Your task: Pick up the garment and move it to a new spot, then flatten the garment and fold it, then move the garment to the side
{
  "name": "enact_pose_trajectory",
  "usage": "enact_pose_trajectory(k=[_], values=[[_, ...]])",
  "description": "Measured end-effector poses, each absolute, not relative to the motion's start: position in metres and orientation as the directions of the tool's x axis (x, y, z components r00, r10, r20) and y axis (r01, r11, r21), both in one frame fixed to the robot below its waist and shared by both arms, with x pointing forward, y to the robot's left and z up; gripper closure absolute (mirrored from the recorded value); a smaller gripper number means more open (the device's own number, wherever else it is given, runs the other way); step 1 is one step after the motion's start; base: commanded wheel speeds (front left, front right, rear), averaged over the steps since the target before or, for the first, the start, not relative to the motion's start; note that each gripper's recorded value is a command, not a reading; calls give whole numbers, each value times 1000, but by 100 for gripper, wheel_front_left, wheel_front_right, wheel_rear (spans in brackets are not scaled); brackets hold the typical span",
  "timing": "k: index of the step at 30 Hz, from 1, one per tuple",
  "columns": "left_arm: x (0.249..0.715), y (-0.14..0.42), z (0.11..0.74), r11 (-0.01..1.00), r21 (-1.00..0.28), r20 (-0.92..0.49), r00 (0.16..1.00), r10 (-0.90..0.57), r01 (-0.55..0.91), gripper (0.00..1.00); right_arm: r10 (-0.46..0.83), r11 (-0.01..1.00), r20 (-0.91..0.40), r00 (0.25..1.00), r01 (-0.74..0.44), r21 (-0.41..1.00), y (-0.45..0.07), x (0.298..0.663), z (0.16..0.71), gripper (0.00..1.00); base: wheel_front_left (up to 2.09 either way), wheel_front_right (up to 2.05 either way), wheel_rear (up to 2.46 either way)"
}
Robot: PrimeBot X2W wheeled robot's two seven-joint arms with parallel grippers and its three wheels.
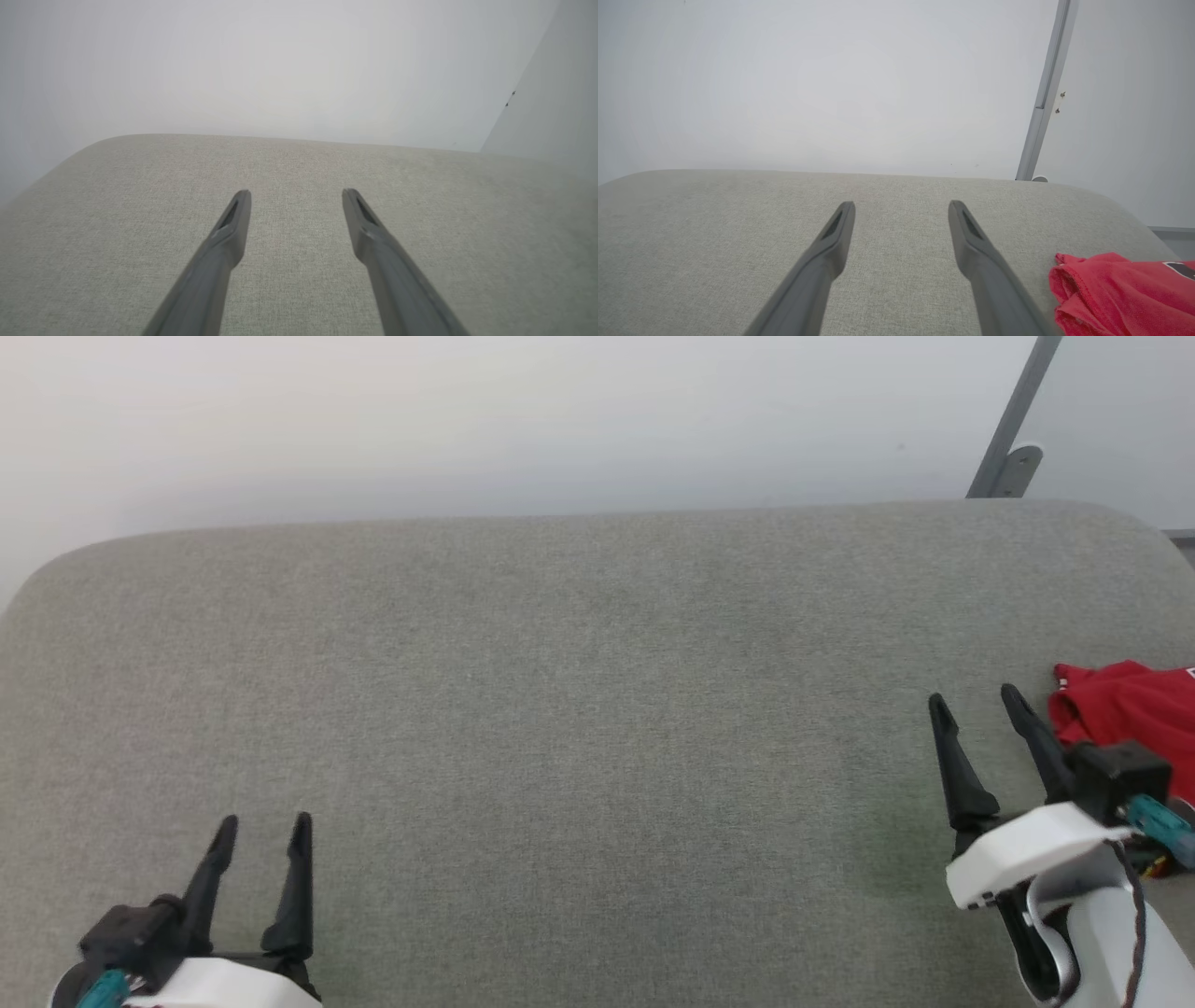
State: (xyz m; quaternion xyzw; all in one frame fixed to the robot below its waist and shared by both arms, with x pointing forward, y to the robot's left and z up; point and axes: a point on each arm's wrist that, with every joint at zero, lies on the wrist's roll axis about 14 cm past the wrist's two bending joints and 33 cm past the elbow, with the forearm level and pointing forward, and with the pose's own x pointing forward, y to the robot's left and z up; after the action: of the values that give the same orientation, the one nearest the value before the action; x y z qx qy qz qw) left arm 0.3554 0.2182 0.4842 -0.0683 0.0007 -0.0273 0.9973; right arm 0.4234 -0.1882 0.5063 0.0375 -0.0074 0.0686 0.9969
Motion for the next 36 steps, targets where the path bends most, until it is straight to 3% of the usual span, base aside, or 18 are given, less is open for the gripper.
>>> enact_pose_trajectory(k=[16,35,36], values=[[328,221,506,991,-132,76,997,-21,31,0,33,993,57,998,-39,111,-213,377,522,0,0,0,0],[327,223,509,991,-130,86,996,-16,28,0,51,989,27,998,-55,138,-201,371,519,0,0,0,0],[327,223,508,991,-132,81,997,-15,26,100,52,989,20,998,-54,139,-200,370,516,100,0,0,0]])
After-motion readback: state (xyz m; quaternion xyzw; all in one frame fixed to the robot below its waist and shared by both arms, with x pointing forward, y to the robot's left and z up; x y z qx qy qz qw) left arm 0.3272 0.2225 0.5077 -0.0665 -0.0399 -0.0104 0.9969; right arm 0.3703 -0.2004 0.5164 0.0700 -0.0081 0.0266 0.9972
